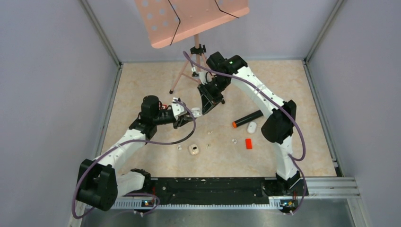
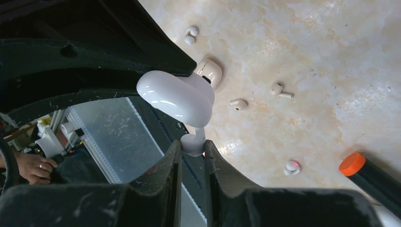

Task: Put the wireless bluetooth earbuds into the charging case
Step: Place the earbud in the charging case.

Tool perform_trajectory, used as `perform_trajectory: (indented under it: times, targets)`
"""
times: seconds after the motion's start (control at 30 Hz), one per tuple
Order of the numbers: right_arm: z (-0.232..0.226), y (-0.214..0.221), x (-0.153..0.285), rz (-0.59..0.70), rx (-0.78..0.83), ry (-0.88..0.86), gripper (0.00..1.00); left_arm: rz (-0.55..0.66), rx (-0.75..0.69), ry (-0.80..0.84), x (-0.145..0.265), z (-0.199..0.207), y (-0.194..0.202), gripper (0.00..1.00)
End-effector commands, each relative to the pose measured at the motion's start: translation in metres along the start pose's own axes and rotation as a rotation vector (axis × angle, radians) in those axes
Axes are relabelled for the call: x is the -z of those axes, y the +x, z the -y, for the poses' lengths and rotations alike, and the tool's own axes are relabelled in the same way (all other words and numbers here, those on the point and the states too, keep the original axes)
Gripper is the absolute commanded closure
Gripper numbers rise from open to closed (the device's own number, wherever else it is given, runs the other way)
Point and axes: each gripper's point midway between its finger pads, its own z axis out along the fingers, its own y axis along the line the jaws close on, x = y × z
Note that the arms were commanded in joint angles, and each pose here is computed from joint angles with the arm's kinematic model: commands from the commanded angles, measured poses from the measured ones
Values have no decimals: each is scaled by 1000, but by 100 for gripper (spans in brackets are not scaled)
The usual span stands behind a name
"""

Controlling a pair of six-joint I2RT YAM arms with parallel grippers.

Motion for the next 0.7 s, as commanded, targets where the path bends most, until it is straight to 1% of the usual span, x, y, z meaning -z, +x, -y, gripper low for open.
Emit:
perform_trajectory:
  times: [0.0,0.5,0.67]
  targets:
    - [1,-6,-4,12,7,19,100,72,-69,-20,-2,-12,-32,100]
    - [3,-5,-8,3,2,18,100,63,-75,-31,-6,-13,-28,100]
    - [2,-5,-9,-2,1,13,100,62,-70,-64,-8,-19,-29,100]
